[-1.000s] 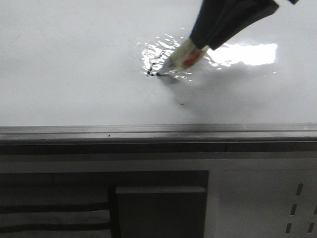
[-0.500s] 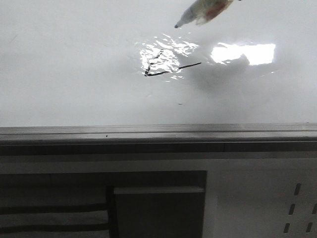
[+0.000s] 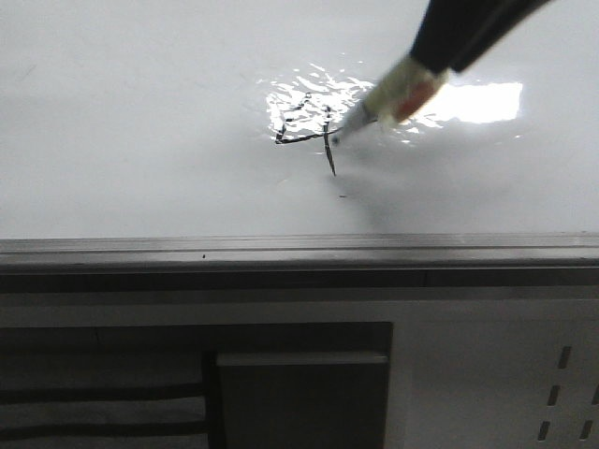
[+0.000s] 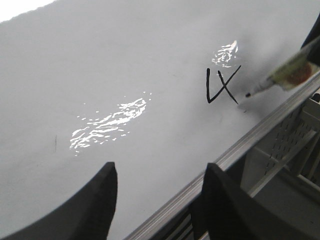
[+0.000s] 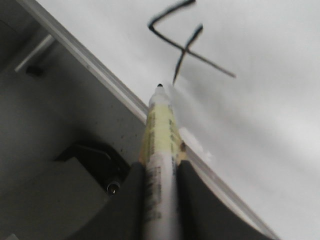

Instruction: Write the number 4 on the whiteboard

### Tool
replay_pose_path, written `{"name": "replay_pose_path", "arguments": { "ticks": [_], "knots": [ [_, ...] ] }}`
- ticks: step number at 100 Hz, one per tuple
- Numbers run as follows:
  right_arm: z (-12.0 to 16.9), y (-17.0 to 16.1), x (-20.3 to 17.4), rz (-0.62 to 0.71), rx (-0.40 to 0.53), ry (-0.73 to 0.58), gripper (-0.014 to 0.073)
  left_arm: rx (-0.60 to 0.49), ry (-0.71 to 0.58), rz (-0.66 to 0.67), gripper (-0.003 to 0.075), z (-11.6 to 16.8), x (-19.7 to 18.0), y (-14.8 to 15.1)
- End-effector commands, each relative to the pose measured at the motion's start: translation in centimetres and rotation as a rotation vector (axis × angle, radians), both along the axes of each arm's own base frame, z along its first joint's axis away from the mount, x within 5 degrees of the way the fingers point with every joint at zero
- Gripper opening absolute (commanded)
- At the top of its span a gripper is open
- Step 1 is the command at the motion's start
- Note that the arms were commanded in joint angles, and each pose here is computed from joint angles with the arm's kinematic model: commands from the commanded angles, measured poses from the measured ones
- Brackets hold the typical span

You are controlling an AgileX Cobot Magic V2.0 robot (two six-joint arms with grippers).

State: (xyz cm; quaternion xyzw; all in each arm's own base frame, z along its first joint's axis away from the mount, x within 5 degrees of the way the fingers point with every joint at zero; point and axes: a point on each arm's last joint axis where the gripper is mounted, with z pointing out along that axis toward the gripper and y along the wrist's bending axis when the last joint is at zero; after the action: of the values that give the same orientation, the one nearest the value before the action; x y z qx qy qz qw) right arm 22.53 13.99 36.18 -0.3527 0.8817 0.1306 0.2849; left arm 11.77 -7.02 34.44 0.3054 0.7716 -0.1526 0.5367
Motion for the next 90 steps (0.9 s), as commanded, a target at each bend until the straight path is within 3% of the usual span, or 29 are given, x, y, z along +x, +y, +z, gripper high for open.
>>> {"name": "replay_pose_path", "arguments": {
  "ticks": [1, 10, 25, 37, 59, 90],
  "knots": [
    [4.8, -0.8, -1.9, 0.034, 0.087, -0.2, -0.0046, -0.036, -0.063, 0.001, 0.0356, 1.9, 0.2, -0.1],
    [6.1, -1.5, -3.6, 0.118, 0.061, -0.283, -0.0046, 0.032, -0.043, -0.092, 0.0356, 2.3, 0.1, -0.7],
    [6.7, -1.4, -6.8, 0.46, -0.074, -0.424, -0.0046, 0.136, -0.015, -0.351, 0.0356, 2.5, 0.6, -3.2],
    [6.2, -1.0, -7.8, 0.576, -0.113, -0.465, -0.0046, 0.173, -0.023, -0.501, 0.0356, 2.6, 1.7, -6.0],
    [5.7, -0.8, -7.8, 0.604, -0.129, -0.448, -0.0046, 0.237, -0.037, -0.702, 0.0356, 2.4, 3.6, -12.2],
    [5.6, -0.8, -7.8, 0.611, -0.134, -0.434, -0.0046, 0.245, -0.027, -0.767, 0.0356, 2.5, 5.7, -16.8]
  ]
}}
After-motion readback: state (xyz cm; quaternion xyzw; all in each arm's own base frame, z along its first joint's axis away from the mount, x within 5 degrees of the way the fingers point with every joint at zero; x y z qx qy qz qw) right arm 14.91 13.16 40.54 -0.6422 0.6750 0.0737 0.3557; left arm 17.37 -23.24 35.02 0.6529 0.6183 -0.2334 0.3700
